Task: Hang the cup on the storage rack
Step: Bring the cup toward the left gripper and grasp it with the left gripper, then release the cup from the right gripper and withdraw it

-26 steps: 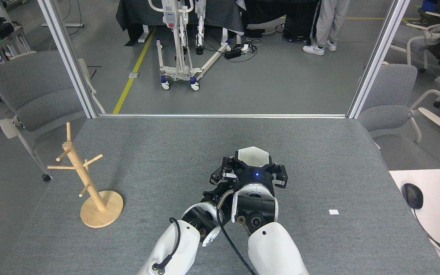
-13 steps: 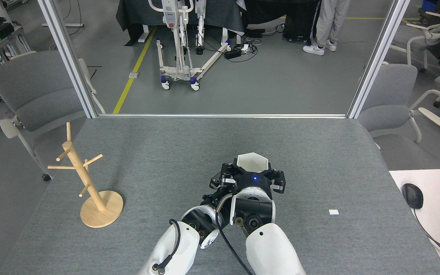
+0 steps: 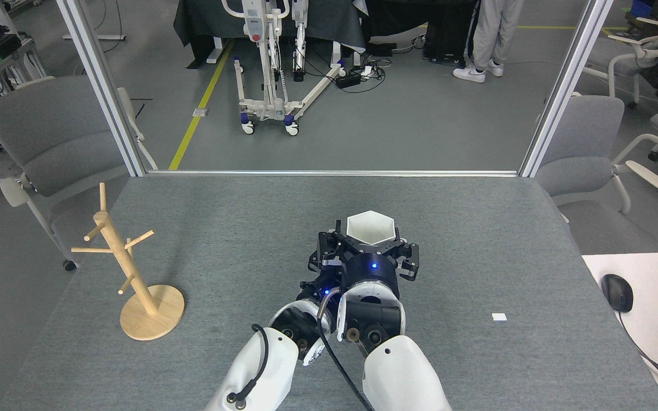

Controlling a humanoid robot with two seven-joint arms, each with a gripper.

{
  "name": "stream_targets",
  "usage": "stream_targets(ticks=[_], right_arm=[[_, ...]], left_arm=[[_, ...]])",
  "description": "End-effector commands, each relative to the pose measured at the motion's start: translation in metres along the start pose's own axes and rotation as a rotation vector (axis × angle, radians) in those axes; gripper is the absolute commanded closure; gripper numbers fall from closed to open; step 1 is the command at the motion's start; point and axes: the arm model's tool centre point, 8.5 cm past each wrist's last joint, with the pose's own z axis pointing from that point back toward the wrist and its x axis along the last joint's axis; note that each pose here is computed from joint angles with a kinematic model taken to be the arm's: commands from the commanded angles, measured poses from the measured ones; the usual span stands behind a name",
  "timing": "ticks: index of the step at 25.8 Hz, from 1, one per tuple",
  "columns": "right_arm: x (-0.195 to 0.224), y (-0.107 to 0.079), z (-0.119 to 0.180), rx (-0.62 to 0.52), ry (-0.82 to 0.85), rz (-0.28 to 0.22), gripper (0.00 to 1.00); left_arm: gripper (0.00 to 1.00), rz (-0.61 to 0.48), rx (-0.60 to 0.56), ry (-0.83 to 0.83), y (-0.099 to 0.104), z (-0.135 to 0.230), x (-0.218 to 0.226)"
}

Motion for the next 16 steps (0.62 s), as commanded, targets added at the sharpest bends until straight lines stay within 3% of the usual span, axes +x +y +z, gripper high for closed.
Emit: stream_targets(ticks=[1, 9, 16], right_arm=[[0.017, -0.006, 0.004, -0.117, -0.105, 0.024, 0.01], [0.019, -0.017, 0.004, -0.313, -0.123, 0.025, 0.01], [0.020, -0.026, 0.008, -0.445, -0.146, -0.063, 0.02]], left_arm=[[1.00, -0.011, 0.033, -0.194, 0.007, 0.005, 0.022], [1.00, -0.002, 0.015, -0.196, -0.002, 0.009, 0.026], [1.00, 0.001, 0.000, -0.193, -0.006, 0.009, 0.025]])
